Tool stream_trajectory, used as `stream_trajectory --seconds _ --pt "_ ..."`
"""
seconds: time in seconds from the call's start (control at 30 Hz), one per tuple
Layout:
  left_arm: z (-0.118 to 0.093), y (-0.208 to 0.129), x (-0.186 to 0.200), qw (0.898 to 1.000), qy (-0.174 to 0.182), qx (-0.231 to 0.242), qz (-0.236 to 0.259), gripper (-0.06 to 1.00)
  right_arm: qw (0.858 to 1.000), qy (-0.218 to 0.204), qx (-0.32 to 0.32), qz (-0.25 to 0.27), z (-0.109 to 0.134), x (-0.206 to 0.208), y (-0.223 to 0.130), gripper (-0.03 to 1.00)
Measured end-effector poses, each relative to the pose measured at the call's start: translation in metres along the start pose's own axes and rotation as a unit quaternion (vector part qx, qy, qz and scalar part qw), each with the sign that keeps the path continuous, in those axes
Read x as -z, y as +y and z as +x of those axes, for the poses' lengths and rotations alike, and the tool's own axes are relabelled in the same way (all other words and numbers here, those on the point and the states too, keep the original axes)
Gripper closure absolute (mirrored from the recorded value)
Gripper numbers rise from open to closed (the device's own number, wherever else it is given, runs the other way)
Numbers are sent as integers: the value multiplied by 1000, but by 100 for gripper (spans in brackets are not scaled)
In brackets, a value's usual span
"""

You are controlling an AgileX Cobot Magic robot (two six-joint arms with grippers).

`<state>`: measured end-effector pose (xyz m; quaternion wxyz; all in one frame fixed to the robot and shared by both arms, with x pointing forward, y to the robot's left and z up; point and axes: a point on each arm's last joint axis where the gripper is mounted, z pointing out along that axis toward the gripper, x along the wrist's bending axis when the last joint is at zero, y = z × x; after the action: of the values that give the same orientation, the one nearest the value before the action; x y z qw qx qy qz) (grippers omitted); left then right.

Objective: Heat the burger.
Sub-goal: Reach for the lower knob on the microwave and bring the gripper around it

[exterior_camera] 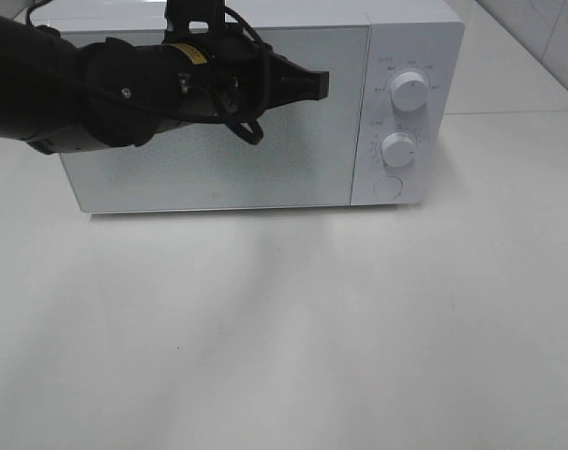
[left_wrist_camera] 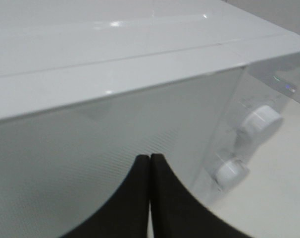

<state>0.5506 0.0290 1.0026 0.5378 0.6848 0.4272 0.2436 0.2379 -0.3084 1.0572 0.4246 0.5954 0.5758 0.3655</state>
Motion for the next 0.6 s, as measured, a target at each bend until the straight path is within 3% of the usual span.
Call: stream_trajectory --seconds 0.13,0.17,0.3,0.33,0.37,0.4,0.43,0.47,0.57,0.6 --pt "-6 -1 8 999 -19 1 39 90 1000 0 0 0 0 0 0 21" --pt "-9 -3 12 997 -31 2 72 87 1000 0 0 0 0 0 0 21" --pt "-13 -7 20 990 -53 4 132 64 1000 0 0 0 0 0 0 21" --pt "-13 -7 20 990 -53 4 132 64 1000 0 0 0 0 0 0 21" --pt "-15 -9 25 985 -64 4 159 52 1000 0 0 0 0 0 0 21" --pt "-15 -9 25 985 -64 4 159 52 1000 0 0 0 0 0 0 21" --pt "-17 -12 30 979 -75 3 190 39 1000 0 0 0 0 0 0 21" --pt "-18 -14 32 975 -81 3 208 32 1000 0 0 0 0 0 0 21" --pt "-19 -18 36 967 -90 3 240 24 1000 0 0 0 0 0 0 21" --pt "-21 -21 40 958 -99 3 268 21 1000 0 0 0 0 0 0 21"
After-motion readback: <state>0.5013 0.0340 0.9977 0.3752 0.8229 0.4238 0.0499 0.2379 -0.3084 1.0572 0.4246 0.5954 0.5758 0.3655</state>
